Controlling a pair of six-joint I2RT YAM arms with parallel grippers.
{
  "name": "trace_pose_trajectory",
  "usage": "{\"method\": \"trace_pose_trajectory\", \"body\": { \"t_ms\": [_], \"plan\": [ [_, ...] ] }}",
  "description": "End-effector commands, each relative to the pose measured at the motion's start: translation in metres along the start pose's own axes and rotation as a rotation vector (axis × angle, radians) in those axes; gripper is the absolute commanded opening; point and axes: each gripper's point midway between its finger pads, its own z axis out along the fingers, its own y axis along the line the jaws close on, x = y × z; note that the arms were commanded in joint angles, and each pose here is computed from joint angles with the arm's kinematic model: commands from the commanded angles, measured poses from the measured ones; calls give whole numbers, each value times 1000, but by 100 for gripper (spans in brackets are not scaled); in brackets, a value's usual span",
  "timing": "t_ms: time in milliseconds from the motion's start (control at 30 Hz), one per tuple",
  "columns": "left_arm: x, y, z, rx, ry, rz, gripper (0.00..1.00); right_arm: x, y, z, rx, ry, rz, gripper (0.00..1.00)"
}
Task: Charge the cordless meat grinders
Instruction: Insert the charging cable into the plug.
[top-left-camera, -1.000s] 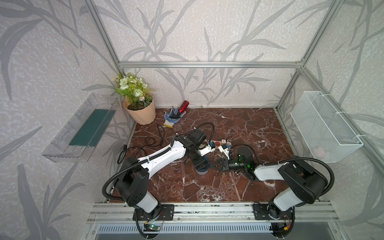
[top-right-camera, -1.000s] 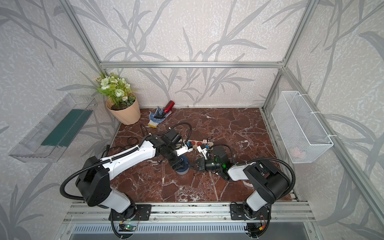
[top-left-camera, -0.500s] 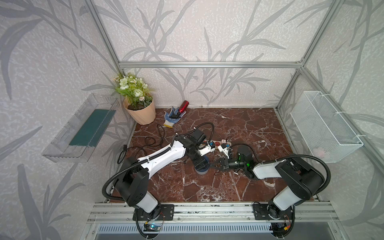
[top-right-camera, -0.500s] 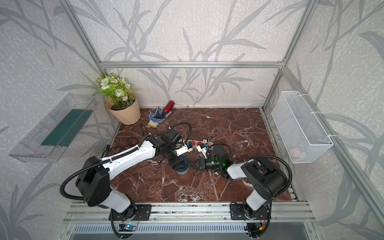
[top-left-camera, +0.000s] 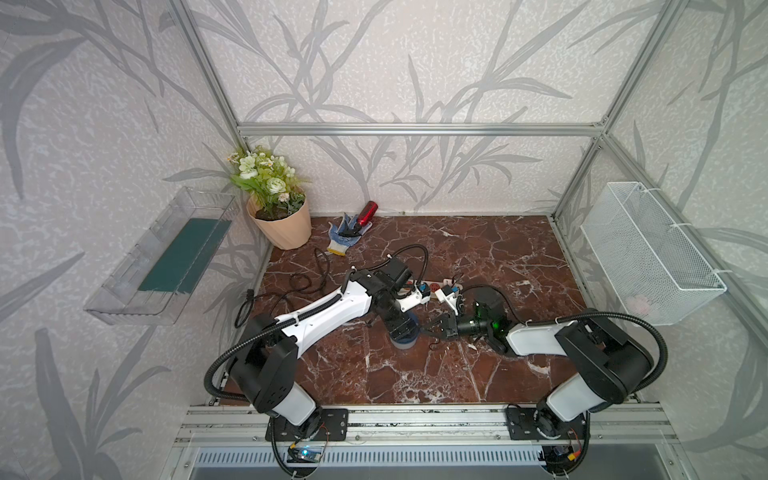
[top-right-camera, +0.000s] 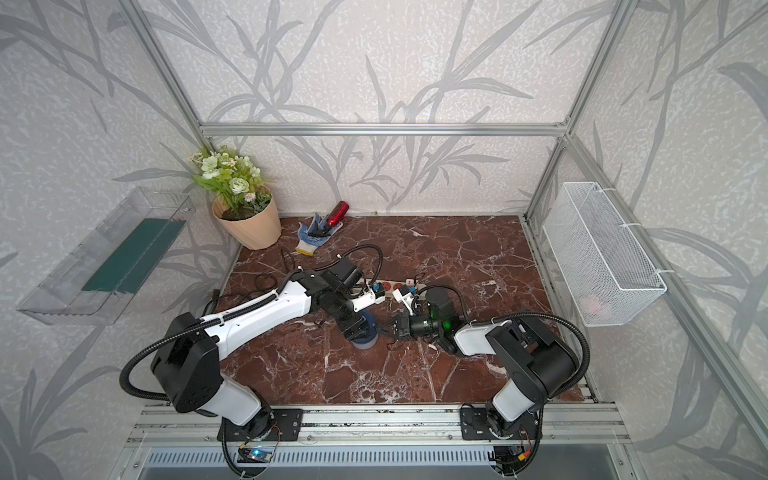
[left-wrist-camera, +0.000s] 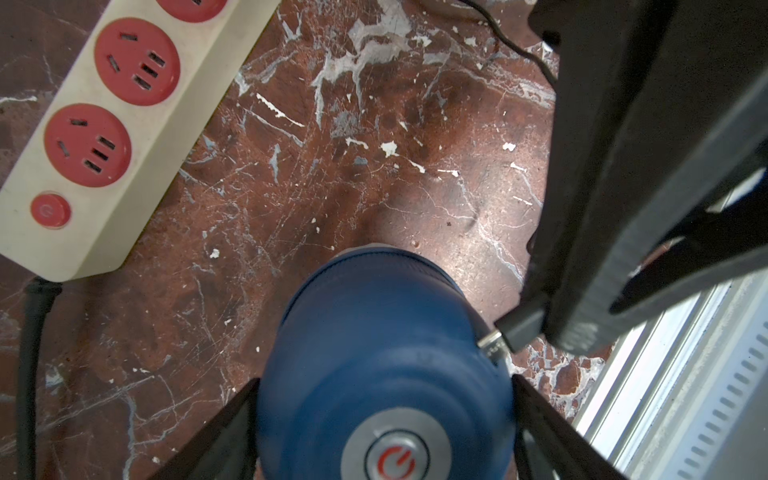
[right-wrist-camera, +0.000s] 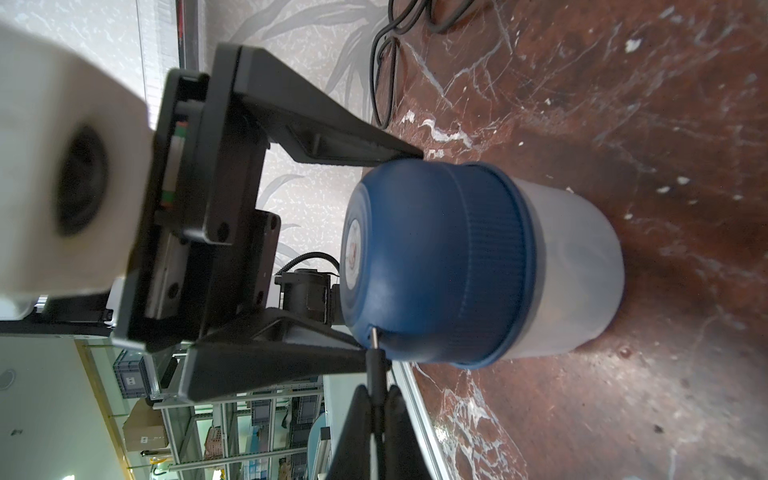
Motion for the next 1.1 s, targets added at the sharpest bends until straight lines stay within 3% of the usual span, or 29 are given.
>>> {"method": "trace_pose_trajectory", "body": {
  "t_ms": [0,633,1067],
  "plan": [
    [21,-12,17,62,88,15,82,-7,5,2,-32,-23,-16,0],
    [20,-12,17,61,89,11,82,3,3,-4,-3,-27,8,0],
    [23,-11,20,66,102,5,82,0,9,2,-68,-29,25,0]
  ]
}}
